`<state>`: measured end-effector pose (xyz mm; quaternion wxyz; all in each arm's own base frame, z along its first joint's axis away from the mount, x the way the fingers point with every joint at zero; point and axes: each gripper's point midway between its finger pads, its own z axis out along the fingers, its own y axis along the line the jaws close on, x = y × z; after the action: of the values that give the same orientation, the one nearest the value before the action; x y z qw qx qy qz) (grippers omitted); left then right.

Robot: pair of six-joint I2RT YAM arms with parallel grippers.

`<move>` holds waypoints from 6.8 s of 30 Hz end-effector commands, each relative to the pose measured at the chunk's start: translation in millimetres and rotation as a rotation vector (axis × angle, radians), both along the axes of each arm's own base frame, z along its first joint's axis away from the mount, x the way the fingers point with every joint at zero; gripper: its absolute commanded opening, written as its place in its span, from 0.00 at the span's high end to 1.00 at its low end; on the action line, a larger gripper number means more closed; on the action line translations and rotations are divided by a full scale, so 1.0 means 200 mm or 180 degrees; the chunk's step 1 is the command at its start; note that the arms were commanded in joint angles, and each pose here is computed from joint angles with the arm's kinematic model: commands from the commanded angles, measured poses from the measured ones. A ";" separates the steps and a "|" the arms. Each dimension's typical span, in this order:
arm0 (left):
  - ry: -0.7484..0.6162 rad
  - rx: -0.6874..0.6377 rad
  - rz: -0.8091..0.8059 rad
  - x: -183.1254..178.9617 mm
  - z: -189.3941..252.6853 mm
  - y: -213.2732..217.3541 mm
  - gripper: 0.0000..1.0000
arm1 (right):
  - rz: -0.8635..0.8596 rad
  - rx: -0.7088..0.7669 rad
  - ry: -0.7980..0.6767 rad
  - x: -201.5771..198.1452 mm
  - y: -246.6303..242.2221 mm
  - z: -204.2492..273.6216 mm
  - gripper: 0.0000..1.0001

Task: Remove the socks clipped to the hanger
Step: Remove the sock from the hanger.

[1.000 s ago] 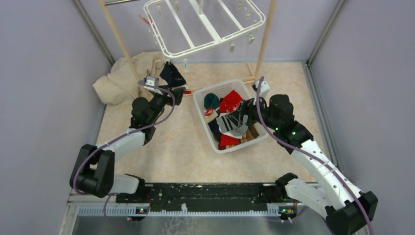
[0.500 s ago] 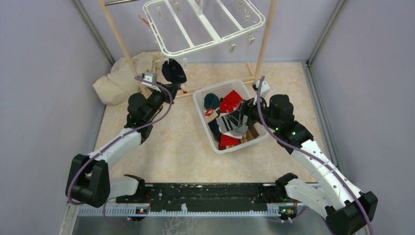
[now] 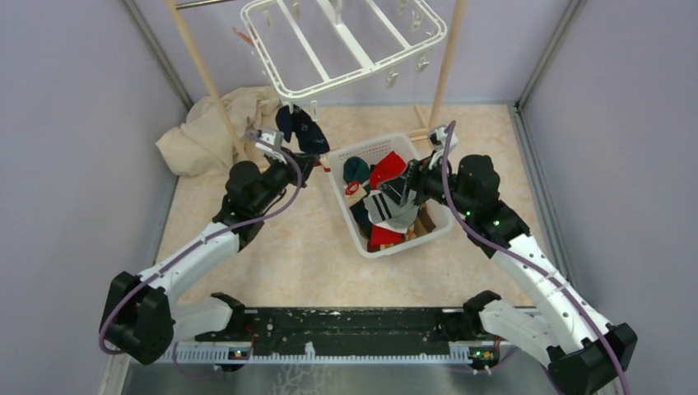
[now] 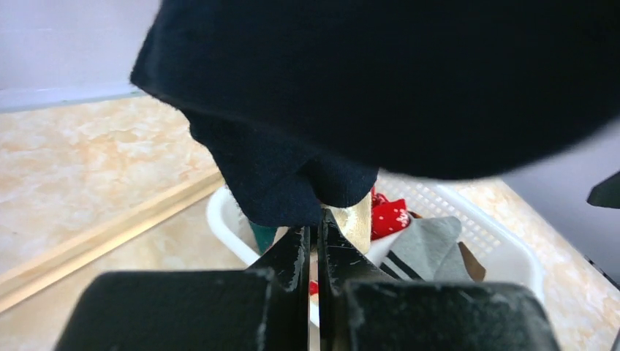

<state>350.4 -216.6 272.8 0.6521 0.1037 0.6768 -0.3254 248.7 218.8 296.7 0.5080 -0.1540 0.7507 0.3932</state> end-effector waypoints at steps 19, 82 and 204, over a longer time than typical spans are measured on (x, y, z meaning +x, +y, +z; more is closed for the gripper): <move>-0.0072 0.0897 0.0947 0.06 0.06 -0.18 0.99 | -0.0503 0.0223 -0.0469 0.06 -0.11 0.44 0.36; -0.0937 0.2085 0.1393 0.12 0.24 -0.51 0.93 | -0.0567 0.0241 -0.1141 0.24 -0.06 1.00 0.30; -0.0963 0.2344 0.1459 0.10 0.16 -0.45 0.94 | -0.0709 0.0238 -0.1666 0.40 0.42 0.97 0.40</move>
<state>374.7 -303.1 300.7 0.7135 0.2155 0.6564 0.1168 346.9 293.8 458.9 0.7045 -0.1326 0.6430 0.2695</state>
